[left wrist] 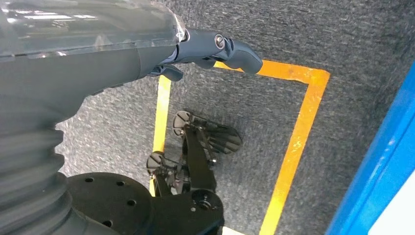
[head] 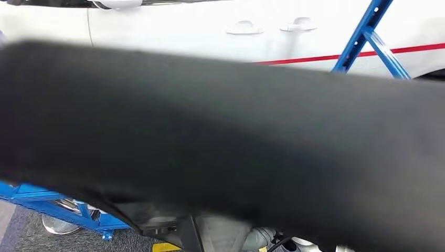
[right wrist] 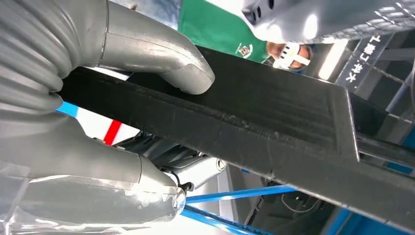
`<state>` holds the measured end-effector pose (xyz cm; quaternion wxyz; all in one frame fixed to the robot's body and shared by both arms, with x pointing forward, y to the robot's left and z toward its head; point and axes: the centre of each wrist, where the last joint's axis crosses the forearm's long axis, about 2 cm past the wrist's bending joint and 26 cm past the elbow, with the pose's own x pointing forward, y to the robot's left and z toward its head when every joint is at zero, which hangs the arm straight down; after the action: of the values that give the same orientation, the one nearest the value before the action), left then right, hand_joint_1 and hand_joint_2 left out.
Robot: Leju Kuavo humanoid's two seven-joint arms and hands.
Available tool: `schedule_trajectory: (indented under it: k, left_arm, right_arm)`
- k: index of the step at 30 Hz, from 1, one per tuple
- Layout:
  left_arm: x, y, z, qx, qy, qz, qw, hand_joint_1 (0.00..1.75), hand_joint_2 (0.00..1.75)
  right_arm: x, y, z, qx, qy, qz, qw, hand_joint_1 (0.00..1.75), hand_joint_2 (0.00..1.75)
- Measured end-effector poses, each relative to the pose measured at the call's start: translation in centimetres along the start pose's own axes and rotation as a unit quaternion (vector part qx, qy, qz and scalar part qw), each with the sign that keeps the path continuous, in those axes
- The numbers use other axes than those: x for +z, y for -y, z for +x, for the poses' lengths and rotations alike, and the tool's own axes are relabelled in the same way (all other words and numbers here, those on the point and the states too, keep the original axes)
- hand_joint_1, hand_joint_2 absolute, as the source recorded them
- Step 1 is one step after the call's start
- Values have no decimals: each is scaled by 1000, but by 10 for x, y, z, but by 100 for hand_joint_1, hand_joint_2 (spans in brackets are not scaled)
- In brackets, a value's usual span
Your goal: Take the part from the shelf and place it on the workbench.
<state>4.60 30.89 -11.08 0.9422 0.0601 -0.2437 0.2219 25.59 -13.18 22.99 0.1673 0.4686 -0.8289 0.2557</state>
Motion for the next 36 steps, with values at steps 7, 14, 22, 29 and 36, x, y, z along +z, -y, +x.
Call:
schedule_trajectory:
  k: [7, 14, 22, 29, 36]
  left_arm:
    - [-1, -1, 2, -10, 4, -9, 1000, 0, 175]
    - [0, 0, 1, -15, -4, -8, 1000, 0, 175]
    - [-1, -2, 2, -16, -5, -3, 1000, 0, 175]
    - [0, -2, 0, -17, -7, -4, 1000, 0, 175]
    - [0, -1, 0, -26, -8, -13, 1000, 0, 175]
  right_arm:
    - [-4, -1, 4, 8, 4, 16, 1000, 162, 175]
    - [-2, -2, 7, 8, 3, 21, 1000, 162, 175]
    - [-1, -6, 11, 15, 2, 28, 999, 162, 175]
    - [6, -10, 15, 17, -6, 23, 1000, 162, 175]
    - [10, -14, 18, 13, -5, 20, 1000, 162, 175]
